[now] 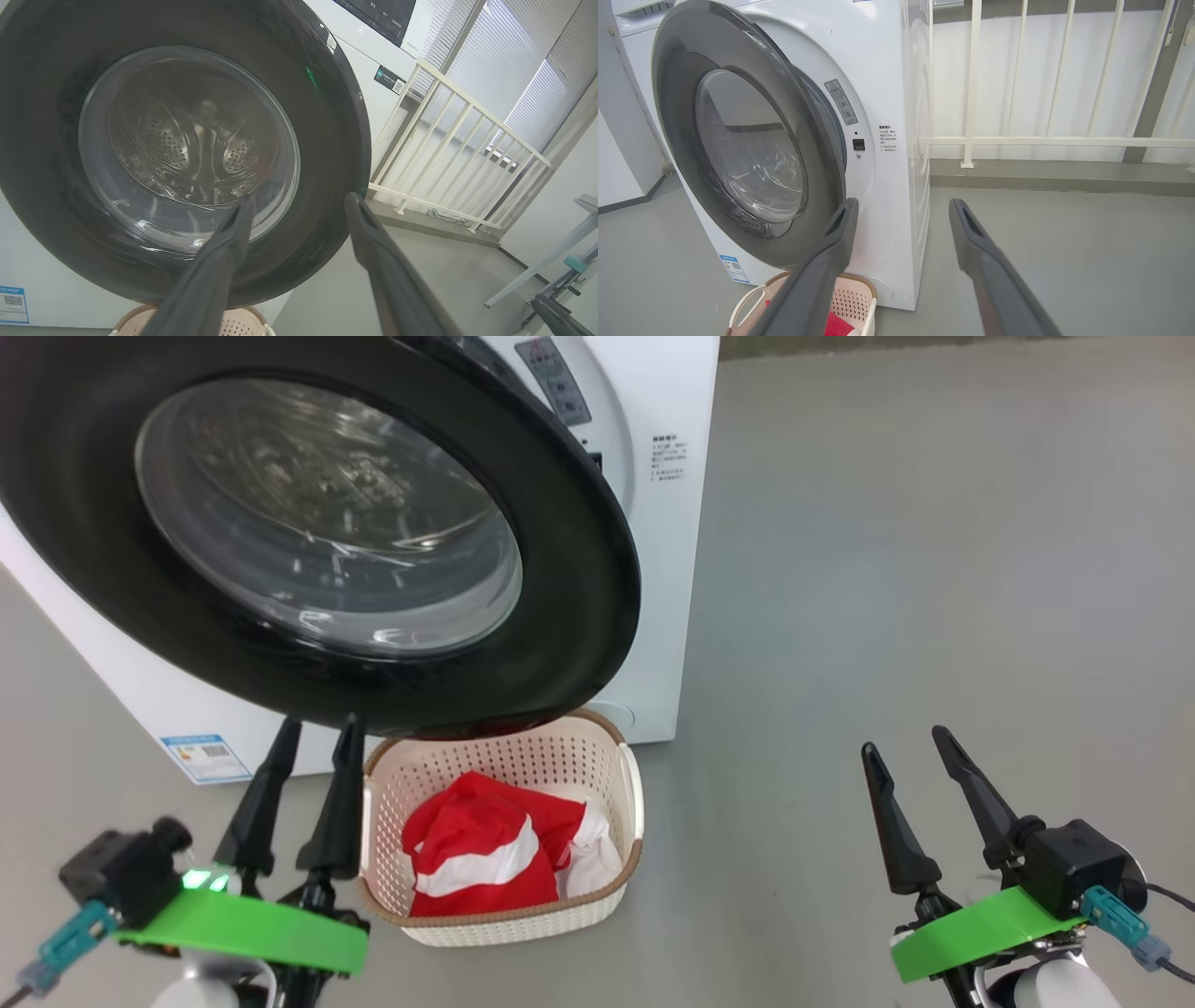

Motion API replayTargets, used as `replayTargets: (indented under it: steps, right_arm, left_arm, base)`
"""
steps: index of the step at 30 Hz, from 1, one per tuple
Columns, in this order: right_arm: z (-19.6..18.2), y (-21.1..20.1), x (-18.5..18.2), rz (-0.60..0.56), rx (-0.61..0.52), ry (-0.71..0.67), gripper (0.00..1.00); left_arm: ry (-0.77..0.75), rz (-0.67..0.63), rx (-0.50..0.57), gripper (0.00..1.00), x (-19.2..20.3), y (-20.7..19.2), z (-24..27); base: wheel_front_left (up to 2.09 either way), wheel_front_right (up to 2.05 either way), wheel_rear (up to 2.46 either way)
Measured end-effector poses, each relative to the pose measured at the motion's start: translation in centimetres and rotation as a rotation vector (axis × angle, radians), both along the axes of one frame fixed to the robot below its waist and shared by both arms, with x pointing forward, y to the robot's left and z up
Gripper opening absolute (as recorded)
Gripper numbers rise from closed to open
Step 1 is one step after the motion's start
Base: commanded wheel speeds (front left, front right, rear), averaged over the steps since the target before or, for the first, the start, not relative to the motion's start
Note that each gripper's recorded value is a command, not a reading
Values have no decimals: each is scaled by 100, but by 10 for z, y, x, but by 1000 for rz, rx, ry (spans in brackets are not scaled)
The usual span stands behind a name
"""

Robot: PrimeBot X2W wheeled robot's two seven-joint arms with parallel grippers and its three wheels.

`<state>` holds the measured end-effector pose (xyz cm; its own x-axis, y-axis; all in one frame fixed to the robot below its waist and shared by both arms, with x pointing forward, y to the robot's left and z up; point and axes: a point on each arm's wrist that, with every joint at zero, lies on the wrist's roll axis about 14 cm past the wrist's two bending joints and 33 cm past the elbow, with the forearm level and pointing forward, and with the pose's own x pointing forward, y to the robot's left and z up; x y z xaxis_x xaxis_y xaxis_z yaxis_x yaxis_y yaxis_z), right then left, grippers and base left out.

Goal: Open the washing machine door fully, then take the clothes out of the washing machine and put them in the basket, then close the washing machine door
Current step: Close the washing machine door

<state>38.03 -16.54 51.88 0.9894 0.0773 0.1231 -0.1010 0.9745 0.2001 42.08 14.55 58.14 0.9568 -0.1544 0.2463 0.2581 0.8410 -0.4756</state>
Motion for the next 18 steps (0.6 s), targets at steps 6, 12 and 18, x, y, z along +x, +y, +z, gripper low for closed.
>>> replayTargets:
  steps: [6,12,18]
  right_arm:
    - [6,-1,-8,-3,2,-20,100]
    - [5,-4,-16,-14,3,-19,100]
    - [3,-9,-24,-30,5,-15,100]
  left_arm:
    - [-39,92,122,100,-17,20,6]
    - [-27,146,219,100,-31,32,-5]
    - [-3,172,293,100,-43,37,-18]
  base:
    - [0,0,0]
    - [0,0,0]
    - [0,0,0]
